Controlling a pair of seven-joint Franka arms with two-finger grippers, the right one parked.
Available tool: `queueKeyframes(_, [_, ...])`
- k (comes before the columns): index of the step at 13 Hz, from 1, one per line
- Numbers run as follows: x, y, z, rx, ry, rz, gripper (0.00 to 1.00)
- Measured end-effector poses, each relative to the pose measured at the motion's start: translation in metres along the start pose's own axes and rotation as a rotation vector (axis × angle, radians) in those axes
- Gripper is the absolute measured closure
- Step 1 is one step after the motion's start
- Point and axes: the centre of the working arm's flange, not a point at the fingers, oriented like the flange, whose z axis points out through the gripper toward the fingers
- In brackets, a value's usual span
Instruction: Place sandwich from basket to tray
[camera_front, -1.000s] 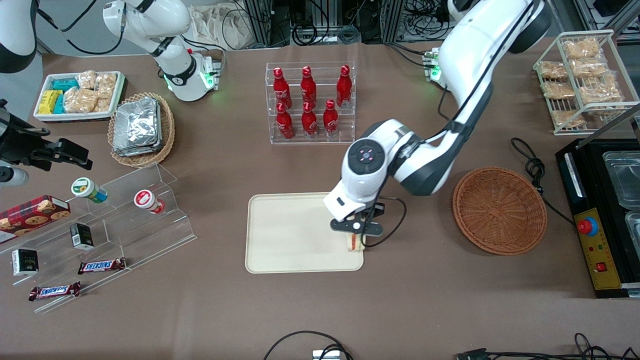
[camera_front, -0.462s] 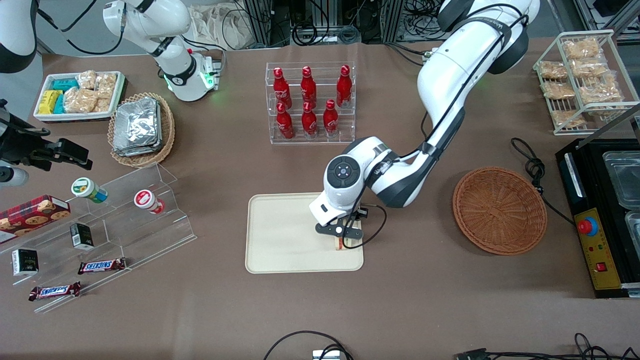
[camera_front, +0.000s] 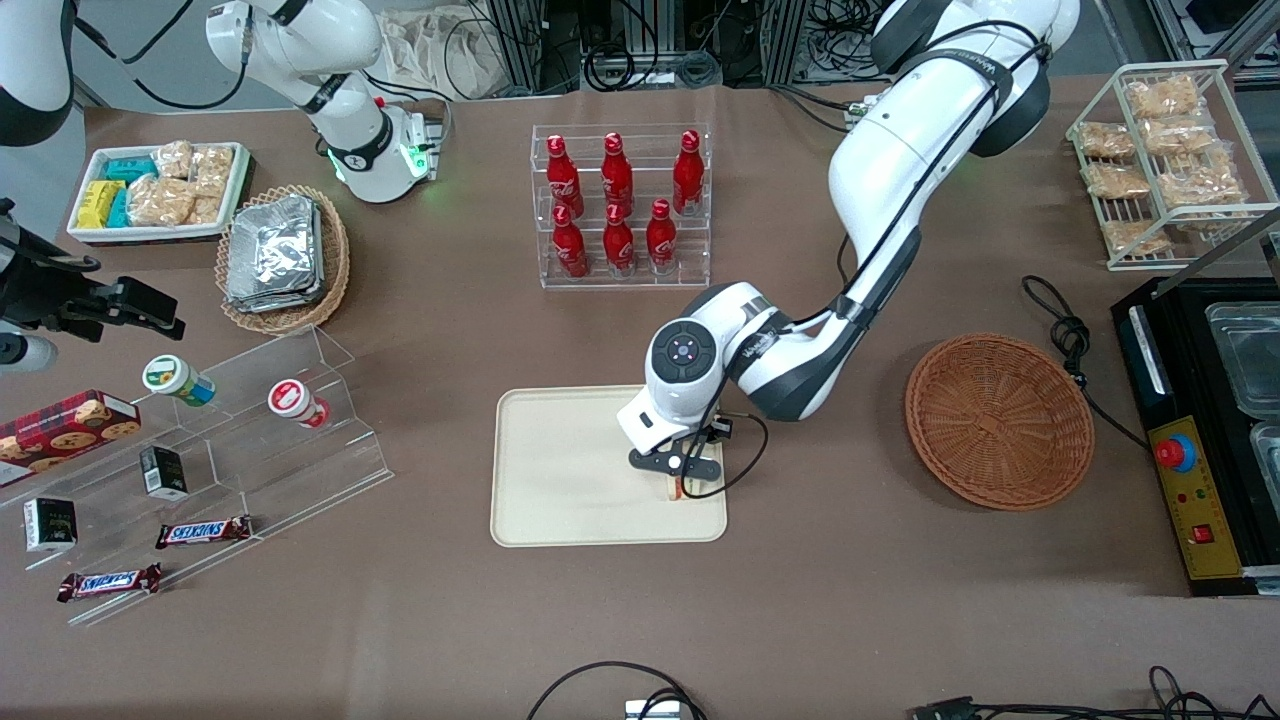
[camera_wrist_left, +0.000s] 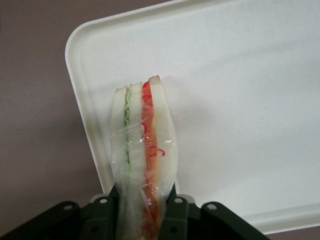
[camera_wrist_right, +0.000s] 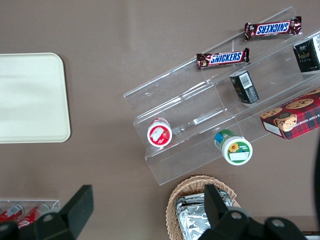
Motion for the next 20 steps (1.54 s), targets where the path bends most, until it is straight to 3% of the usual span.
queueKeyframes(3, [-0.001, 0.001, 0.004, 0.001, -0.005, -0.006, 0.59])
queueKeyframes(4, [-0.002, 0.002, 0.005, 0.002, -0.006, -0.011, 0.52])
queueKeyframes(9, [-0.003, 0.005, 0.004, 0.002, -0.004, -0.067, 0.01])
queueKeyframes(12, [0.003, 0.001, -0.014, 0.003, 0.014, -0.095, 0.00])
queueKeyframes(14, [0.009, -0.012, -0.040, 0.026, 0.021, -0.150, 0.00])
queueKeyframes(17, [0.028, -0.074, -0.108, 0.078, 0.047, -0.258, 0.00])
queueKeyframes(20, [0.039, -0.150, -0.181, 0.108, 0.099, -0.370, 0.00])
